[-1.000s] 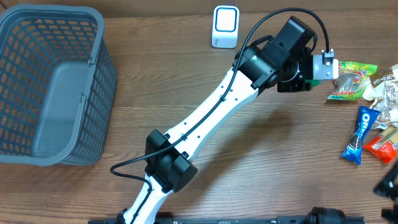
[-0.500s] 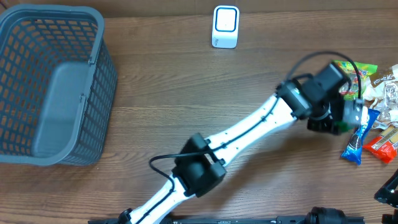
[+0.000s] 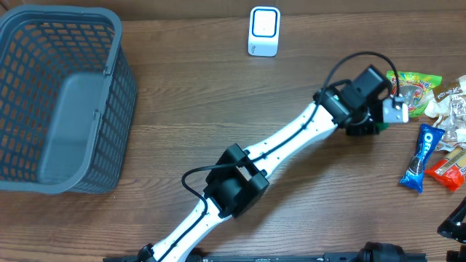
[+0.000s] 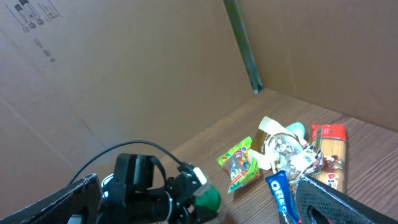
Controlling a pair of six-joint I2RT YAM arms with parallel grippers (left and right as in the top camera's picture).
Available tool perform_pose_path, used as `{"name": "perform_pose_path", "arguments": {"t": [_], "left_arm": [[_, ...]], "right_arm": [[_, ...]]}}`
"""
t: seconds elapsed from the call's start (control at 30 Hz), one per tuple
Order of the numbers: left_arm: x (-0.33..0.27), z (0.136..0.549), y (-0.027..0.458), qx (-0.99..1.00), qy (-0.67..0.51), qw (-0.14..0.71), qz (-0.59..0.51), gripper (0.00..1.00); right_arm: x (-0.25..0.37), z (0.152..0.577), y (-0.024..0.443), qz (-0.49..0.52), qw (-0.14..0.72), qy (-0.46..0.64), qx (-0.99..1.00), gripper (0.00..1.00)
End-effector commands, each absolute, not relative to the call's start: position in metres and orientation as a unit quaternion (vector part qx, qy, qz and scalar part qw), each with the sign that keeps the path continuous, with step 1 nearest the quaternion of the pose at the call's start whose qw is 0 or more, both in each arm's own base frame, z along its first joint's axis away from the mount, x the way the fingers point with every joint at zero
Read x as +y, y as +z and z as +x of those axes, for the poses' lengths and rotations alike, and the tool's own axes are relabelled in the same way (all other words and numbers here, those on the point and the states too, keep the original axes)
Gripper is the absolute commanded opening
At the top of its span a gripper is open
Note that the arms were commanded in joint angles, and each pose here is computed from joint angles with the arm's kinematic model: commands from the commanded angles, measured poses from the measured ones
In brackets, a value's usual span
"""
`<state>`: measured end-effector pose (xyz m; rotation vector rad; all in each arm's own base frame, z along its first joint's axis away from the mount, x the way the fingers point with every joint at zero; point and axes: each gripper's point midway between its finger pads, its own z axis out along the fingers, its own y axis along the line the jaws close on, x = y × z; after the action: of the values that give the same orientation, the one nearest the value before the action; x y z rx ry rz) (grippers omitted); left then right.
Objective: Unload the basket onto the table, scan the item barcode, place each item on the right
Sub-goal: 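Swing the jar right and lower it beside the snack pile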
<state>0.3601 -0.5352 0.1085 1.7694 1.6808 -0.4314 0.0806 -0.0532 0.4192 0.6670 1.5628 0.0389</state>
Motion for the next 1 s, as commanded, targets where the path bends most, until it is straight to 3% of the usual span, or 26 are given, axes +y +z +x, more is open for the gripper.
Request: {"name": "perform_pose_path", "arguments": {"t": [0.0, 0.63, 0.7, 0.77, 0.83, 0.87, 0.9, 0.97], "left_arm": [[-0.533, 0.37, 0.109, 0.656, -0.174, 0.328, 0.657, 0.05], [-0.523, 0.379, 0.071, 0.682, -0.177, 0.297, 0.645, 0.05], [-0.524, 0.378, 0.072, 0.68, -0.184, 0.295, 0.645, 0.09], [-0.524, 0.377, 0.072, 0.684, -0.189, 0.293, 0.641, 0.26], [-0.524, 0.378, 0.072, 0.685, -0.189, 0.293, 0.64, 0.54], [-0.524, 0.378, 0.072, 0.684, -0.189, 0.293, 0.64, 0.82], [-0.524, 0.378, 0.072, 0.684, -0.19, 0.294, 0.64, 0.96], [-0.524, 0.379, 0.074, 0.683, -0.19, 0.297, 0.64, 1.0]], "right_arm": [[-0.051, 0.082, 0.418, 0.292, 0.657, 0.023, 0.695, 1.0], [-0.052, 0.094, 0.384, 0.315, 0.612, 0.026, 0.725, 1.0], [-0.052, 0.094, 0.384, 0.315, 0.612, 0.026, 0.725, 1.0], [-0.052, 0.094, 0.384, 0.315, 0.612, 0.026, 0.725, 1.0], [-0.052, 0.094, 0.382, 0.315, 0.61, 0.026, 0.727, 1.0], [-0.052, 0.093, 0.382, 0.315, 0.608, 0.025, 0.728, 1.0], [-0.052, 0.093, 0.381, 0.315, 0.607, 0.025, 0.729, 1.0], [-0.052, 0.093, 0.38, 0.316, 0.605, 0.024, 0.73, 1.0]]}}
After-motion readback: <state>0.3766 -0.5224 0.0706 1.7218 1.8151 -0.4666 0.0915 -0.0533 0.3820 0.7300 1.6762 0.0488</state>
